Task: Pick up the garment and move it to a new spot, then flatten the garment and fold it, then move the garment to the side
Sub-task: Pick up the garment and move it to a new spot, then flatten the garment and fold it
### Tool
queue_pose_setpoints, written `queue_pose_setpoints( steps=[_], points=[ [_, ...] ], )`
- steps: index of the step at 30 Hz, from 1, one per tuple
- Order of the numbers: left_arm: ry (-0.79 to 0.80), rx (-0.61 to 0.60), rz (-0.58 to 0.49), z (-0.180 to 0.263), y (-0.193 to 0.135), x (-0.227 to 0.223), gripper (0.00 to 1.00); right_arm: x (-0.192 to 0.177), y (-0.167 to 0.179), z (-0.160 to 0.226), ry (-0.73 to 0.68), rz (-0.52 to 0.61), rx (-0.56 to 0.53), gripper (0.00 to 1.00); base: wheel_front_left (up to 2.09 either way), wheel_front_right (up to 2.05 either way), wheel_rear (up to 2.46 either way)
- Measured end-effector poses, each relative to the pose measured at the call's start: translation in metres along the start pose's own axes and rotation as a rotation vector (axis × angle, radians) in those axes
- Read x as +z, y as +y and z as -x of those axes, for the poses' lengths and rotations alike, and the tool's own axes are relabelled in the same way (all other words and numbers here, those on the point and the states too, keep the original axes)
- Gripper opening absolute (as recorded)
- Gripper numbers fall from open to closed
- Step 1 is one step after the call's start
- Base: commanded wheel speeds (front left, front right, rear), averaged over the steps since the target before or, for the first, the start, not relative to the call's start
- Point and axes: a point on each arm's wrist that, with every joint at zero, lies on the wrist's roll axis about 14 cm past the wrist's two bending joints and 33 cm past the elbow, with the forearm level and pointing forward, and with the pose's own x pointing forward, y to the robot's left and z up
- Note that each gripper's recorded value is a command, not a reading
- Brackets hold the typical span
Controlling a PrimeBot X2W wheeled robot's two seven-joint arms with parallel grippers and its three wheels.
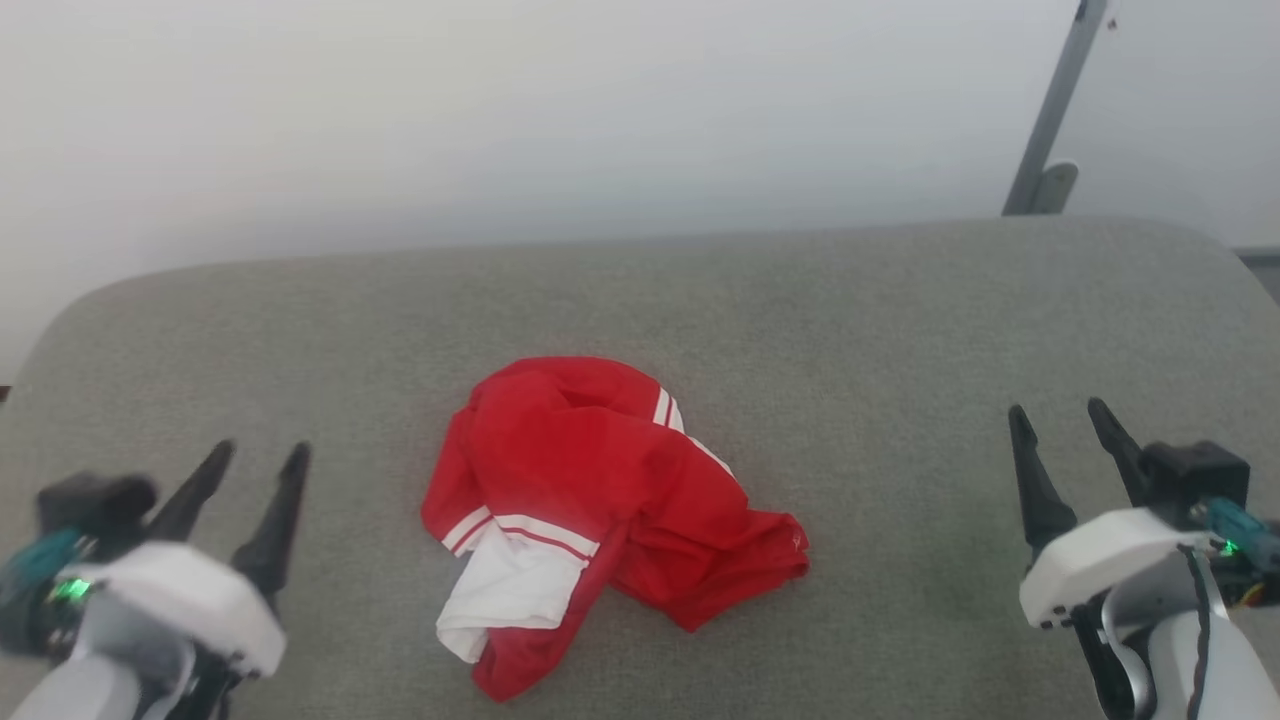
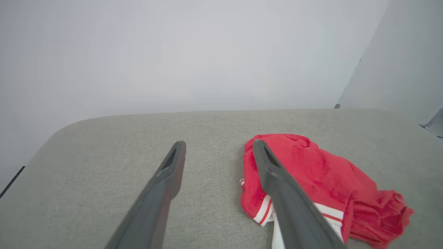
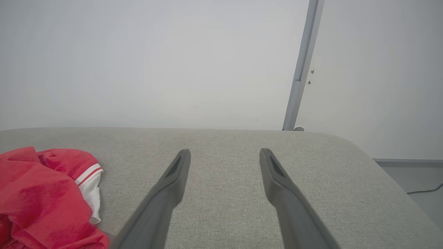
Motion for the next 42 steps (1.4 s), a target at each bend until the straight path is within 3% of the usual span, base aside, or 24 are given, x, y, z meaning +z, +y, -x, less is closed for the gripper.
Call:
queue_pose_setpoints(
  steps=[10,20,31,42],
  points=[
    [-0.049,0.164,0.055,0.047,0.055,-0.011,1.0,-0.006,0.002,0.007,0.011,-0.011,0.0,1.0,0.0,0.0,0.0],
    [-0.062,0.197,0.078,0.061,0.062,-0.014,1.0,-0.009,0.019,0.004,0.027,-0.016,0.045,1.0,0.0,0.0,0.0],
    [-0.061,0.215,0.095,0.075,0.064,-0.018,1.0,-0.027,0.083,-0.02,0.164,-0.029,0.259,1.0,0.0,0.0,0.0],
    [-0.047,0.261,0.117,0.086,0.072,-0.025,1.0,-0.076,0.134,-0.049,0.427,0.053,0.437,1.0,0.0,0.0,0.0]
  ],
)
